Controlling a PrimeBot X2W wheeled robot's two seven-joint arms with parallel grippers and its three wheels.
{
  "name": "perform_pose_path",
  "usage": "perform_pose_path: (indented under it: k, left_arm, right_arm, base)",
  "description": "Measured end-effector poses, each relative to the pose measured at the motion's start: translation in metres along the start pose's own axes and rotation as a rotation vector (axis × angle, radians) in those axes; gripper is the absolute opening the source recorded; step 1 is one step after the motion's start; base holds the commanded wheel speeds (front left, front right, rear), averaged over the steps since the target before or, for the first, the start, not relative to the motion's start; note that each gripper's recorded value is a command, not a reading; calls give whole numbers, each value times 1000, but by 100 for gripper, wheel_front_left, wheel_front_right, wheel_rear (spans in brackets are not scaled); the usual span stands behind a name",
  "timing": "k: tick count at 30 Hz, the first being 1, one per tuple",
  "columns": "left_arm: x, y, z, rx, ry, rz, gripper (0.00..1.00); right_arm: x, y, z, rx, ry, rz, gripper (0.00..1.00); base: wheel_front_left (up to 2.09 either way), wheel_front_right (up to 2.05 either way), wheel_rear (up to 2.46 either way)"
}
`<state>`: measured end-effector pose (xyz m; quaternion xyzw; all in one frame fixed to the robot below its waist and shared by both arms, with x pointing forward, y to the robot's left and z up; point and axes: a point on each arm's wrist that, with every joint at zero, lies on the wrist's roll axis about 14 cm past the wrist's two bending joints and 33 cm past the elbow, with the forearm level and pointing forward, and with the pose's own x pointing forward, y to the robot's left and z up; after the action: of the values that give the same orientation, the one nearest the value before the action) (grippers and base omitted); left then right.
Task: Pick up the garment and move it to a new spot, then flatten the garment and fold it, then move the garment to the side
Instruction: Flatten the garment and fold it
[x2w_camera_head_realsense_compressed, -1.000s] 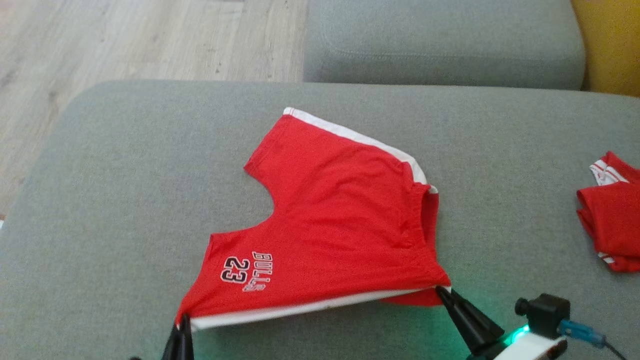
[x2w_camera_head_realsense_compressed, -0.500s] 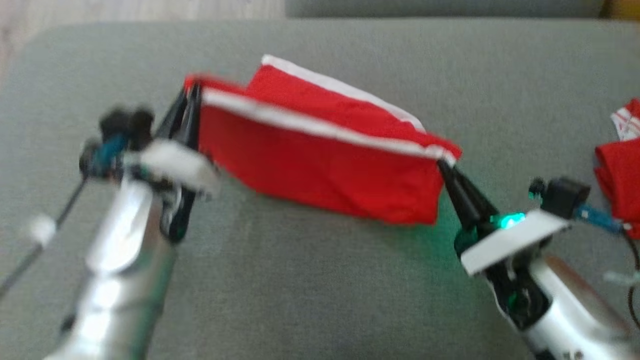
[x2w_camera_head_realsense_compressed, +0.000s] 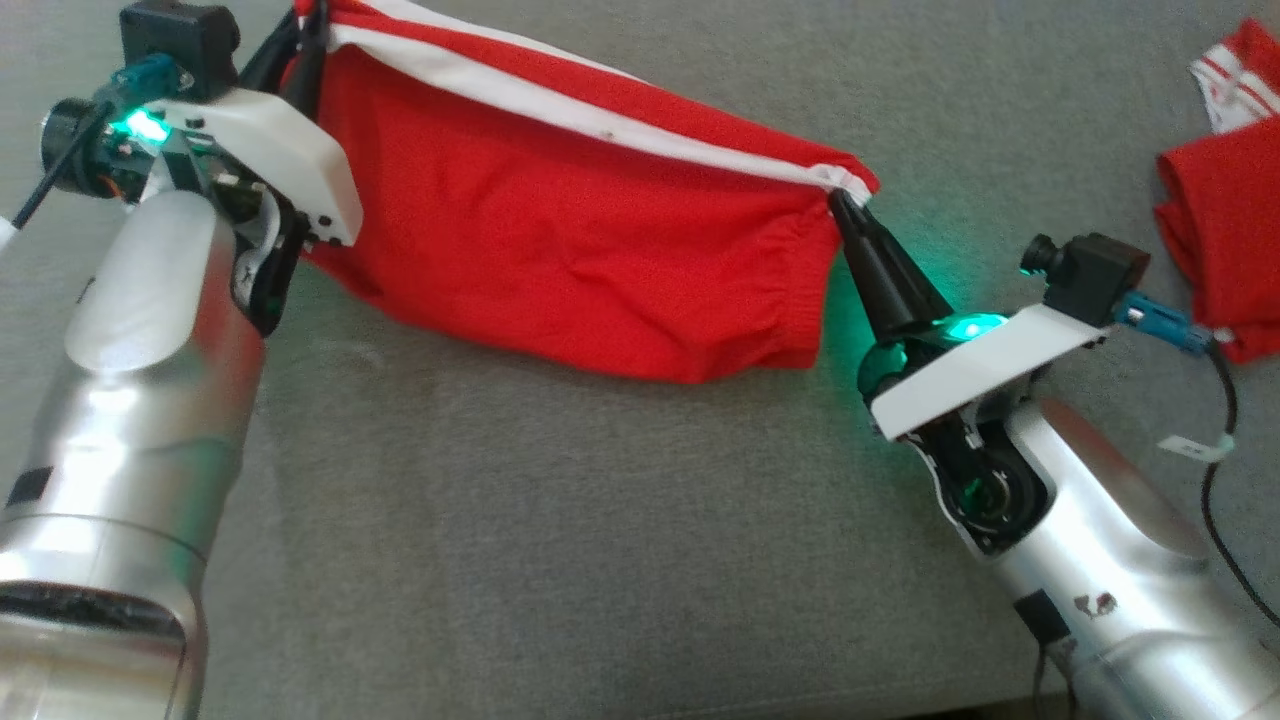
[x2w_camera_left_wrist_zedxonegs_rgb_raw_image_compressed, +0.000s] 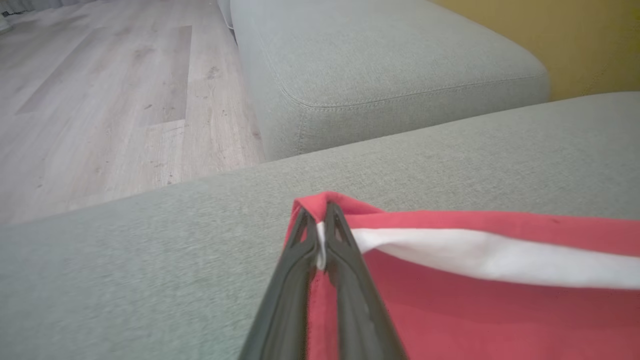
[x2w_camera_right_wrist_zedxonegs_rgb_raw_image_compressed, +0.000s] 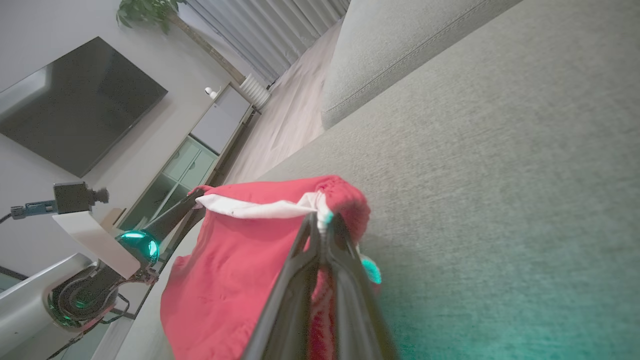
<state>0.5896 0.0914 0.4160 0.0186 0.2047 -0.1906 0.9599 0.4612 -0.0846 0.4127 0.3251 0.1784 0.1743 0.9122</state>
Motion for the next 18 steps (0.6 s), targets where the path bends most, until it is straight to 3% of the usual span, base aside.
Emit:
perform_pose_path:
  k: [5,6,7,8,13,18]
  left_arm:
    - [23,-7,-20,-4,29,-18,0]
    - [25,-7,-22,1,27,-15,6]
    - [27,-8,-24,6,25,-16,72]
    - [27,-7,-25,8,24,-14,100]
    - [17,2,-19,7,-25,30,100]
    - [2,4,-8,-29,-94,61,100]
  right_arm:
    - [4,-8,2,6,-18,-16,0]
    - [5,-9,3,2,-25,-16,26]
    - [6,-10,5,-1,-35,-19,91]
    - [7,-10,6,-5,-42,-18,100]
    - [4,-17,6,-108,-41,-28,100]
    - [-6,-38,34,-235,-109,-99,100]
  base:
    - [0,0,0]
    - [0,0,0]
    - [0,0,0]
    - [0,0,0]
    - [0,0,0]
    - [0,0,0]
